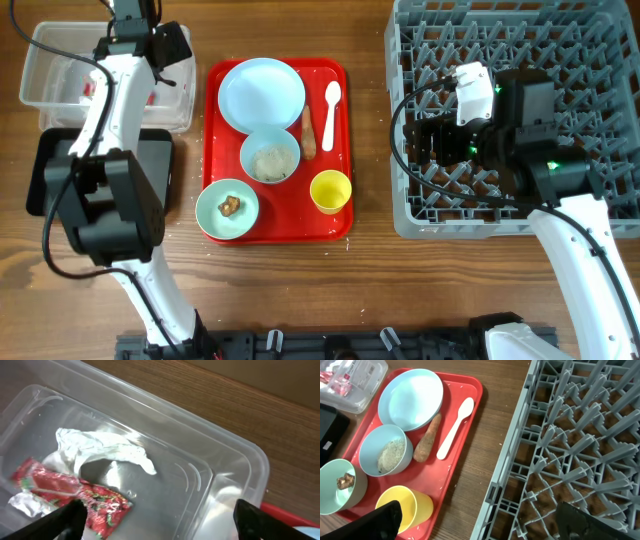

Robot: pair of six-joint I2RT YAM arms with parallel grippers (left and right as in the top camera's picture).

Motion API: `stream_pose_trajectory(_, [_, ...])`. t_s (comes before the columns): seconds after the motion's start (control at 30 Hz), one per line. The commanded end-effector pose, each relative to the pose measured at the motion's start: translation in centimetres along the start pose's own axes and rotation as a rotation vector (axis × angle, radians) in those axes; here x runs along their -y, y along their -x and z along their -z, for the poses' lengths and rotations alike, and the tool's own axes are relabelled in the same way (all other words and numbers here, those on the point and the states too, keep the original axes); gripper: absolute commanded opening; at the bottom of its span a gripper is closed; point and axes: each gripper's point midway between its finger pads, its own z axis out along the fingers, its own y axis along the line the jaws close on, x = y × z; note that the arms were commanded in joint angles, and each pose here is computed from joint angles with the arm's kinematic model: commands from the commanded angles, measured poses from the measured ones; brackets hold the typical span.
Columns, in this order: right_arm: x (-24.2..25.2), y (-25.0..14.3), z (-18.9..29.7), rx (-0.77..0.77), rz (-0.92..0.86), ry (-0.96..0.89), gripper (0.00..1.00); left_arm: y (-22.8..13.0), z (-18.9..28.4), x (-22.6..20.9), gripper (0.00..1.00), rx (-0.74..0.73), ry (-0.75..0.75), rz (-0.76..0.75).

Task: Sort waste into correct bins and load items into the dishwasher rack
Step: 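Grasp the rim of the blue rice bowl with the left gripper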

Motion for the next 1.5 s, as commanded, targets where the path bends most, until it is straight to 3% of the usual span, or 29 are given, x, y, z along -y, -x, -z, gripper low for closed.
stream_pose_trajectory(0.0, [-0.3,0.5,0.1,0.009,-0.005,0.017,1.0,2.6,8.0,1.0,0.94,0.074,-0.05,-0.012])
stream_pose_trajectory(0.1, [-0.3,0.6,0.1,0.01,-0.005,0.017,1.0,0.4,13.4,3.3,0.94,0.003,-0.152,-0.069])
stream_pose_trajectory(0.2, [-0.3,0.6,0.1,0.011,-0.004,0.017,1.0,-5.5,18.4,8.0,0.92,-0.191,-0.354,-0.157])
stream_pose_trajectory(0.27, [-0.3,0.6,0.1,0.011,-0.003,0.017,1.0,-9.4,19.5,9.8,0.91,-0.322,-0.378,-0.169])
stream_pose_trajectory(0.43, [-0.3,0.7,0.1,0.017,0.001,0.017,1.0,-19.1,17.8,13.6,0.75,-0.478,-0.367,-0.282])
stream_pose_trajectory(0.5, [-0.3,0.7,0.1,0.017,0.0,0.017,1.0,-21.3,16.9,14.2,0.71,-0.487,-0.376,-0.311])
stream_pose_trajectory(0.57, [-0.3,0.7,0.1,0.016,0.0,0.017,1.0,-23.6,16.0,14.9,0.59,-0.486,-0.394,-0.353])
stream_pose_trajectory(0.67, [-0.3,0.7,0.1,0.015,-0.003,0.017,1.0,-26.7,15.1,15.7,0.53,-0.48,-0.423,-0.421])
stream_pose_trajectory(0.83, [-0.3,0.7,0.1,0.014,-0.003,0.017,1.0,-29.1,13.5,15.3,0.35,-0.472,-0.423,-0.432])
stream_pose_trajectory(1.17, [-0.3,0.5,0.1,0.007,-0.006,0.018,1.0,-31.0,12.5,14.4,0.2,-0.487,-0.413,-0.438])
stream_pose_trajectory(1.3, [-0.4,0.3,0.1,-0.002,-0.008,0.018,1.0,-31.2,12.2,14.4,0.04,-0.492,-0.409,-0.438])
stream_pose_trajectory(1.47, [-0.4,0.2,0.1,-0.005,-0.009,0.018,1.0,-28.2,13.0,16.5,0.04,-0.405,-0.465,-0.409])
